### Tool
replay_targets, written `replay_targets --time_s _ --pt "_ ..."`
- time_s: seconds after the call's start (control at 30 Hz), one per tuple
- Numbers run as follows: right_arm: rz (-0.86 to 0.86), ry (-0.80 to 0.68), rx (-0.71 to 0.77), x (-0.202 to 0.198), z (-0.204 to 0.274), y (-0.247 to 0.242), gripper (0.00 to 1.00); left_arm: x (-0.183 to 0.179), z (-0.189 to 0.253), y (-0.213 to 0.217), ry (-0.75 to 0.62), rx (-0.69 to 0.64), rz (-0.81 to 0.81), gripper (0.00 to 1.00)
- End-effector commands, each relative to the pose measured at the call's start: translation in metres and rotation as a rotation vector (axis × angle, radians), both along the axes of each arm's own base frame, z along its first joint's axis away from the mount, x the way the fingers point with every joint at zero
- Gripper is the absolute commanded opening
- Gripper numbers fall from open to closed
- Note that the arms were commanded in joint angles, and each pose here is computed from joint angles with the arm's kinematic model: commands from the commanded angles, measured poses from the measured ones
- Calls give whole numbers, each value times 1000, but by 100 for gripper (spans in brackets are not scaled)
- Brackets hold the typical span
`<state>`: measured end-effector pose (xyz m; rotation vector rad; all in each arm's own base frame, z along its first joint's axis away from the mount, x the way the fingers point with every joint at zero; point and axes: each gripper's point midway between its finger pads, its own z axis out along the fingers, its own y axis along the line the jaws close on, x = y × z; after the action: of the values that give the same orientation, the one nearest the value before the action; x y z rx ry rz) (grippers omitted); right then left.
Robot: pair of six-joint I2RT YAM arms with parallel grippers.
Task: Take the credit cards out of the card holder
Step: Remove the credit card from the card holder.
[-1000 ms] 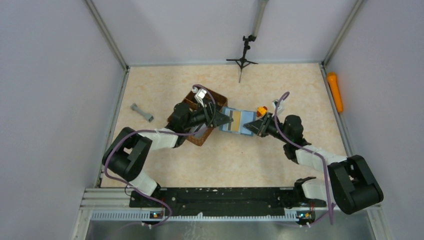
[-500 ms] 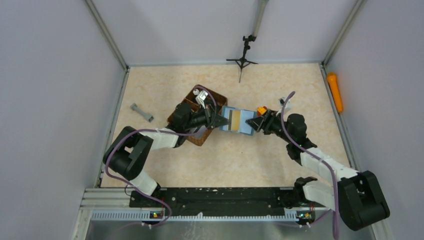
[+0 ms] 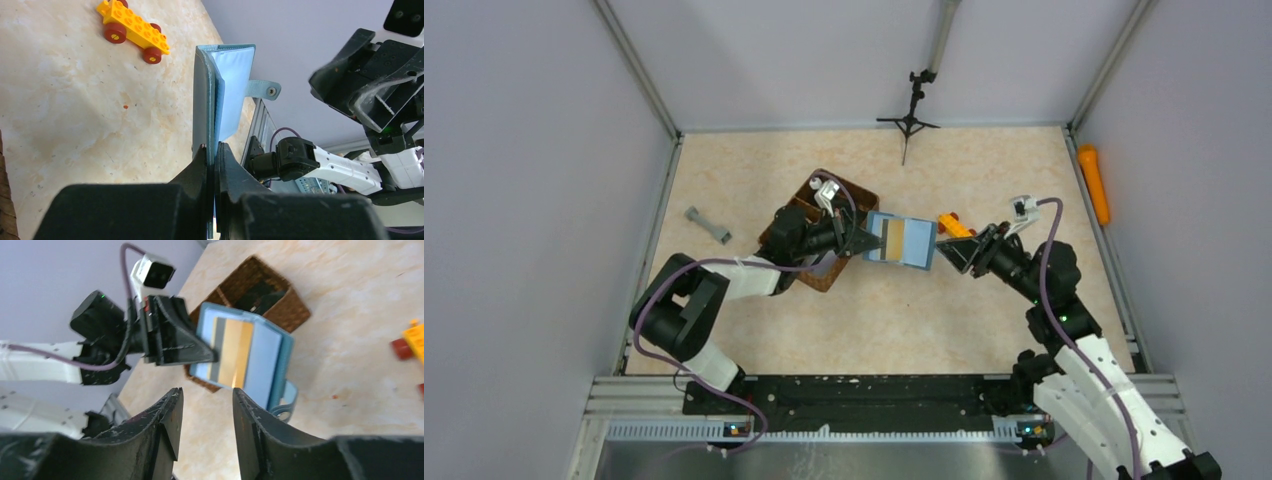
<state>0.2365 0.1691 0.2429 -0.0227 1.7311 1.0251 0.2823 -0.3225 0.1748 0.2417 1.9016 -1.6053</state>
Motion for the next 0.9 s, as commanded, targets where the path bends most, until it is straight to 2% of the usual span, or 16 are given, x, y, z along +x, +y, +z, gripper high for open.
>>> replay_targets --time_s 0.0,0.17,0.4,0.6,0.73,0.87 --pt "203 28 83 -19 22 28 40 -3 30 -4 -95 -66 -27 0" --pt "206 37 102 -17 23 37 40 -6 33 -7 -106 -72 -52 0" --pt "214 114 51 -7 3 66 40 -17 41 -15 -138 -105 -112 0" --pt "50 202 -23 18 -27 51 46 -31 58 -19 -176 -168 -181 0" --pt "19 197 -37 19 -30 45 49 -43 71 -19 -199 -231 -238 0" --pt "31 138 7 13 -18 43 49 -48 77 -19 -208 -256 -262 0"
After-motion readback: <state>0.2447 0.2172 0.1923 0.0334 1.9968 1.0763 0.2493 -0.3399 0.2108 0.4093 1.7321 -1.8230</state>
